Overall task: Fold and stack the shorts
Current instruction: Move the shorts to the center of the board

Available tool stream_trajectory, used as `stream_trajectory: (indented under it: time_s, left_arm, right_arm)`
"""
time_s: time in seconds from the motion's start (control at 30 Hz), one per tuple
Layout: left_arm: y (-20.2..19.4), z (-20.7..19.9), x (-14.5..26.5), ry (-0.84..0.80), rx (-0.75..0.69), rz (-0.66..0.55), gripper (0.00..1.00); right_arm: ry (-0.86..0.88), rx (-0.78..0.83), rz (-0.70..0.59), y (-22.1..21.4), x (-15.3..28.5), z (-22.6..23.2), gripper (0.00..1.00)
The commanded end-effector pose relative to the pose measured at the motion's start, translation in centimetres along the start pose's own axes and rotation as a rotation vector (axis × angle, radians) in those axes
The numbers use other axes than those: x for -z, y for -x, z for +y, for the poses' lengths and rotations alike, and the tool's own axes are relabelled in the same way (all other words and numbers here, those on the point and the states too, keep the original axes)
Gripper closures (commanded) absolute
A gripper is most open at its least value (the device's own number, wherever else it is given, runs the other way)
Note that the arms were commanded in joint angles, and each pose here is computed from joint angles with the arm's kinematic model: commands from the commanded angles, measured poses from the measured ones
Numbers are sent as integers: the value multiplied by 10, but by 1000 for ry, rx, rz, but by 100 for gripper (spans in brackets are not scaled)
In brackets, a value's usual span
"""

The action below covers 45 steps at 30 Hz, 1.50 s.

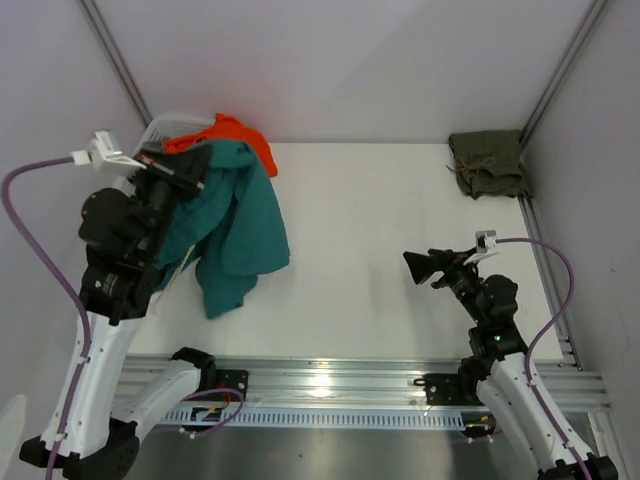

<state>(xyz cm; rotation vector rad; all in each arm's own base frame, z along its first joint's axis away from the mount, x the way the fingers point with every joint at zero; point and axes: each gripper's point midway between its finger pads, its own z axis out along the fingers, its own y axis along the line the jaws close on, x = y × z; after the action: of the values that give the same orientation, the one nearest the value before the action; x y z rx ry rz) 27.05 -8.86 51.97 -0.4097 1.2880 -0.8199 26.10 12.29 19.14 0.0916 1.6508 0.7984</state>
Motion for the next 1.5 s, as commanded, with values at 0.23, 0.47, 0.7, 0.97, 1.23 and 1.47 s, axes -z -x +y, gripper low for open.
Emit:
stream_trajectory:
  time_s: [0.23,0.47,0.7,0.97,1.23,1.47]
  left_arm:
    - [-52,36,95,-26,30,119,100]
    - [-85,49,113,-64,9,208,99]
    - [-121,55,119,-120,3,340,100]
    - [-124,51,137,-158,-26,375,100]
    - [-131,42,140,-200,-13,432,100]
    - [-134,55,136,-150,-70,439,83]
  right_arm:
    - [550,230,40,-10,26,126,4]
    - [391,420,129,-60,-8,143,1]
    - [471,555,236,-94,-23,194,0]
    - [488,690,385,-130,-56,206,0]
    - [492,667,415,-151,-94,212,15]
    - [380,623,337,-122,-95,182,100]
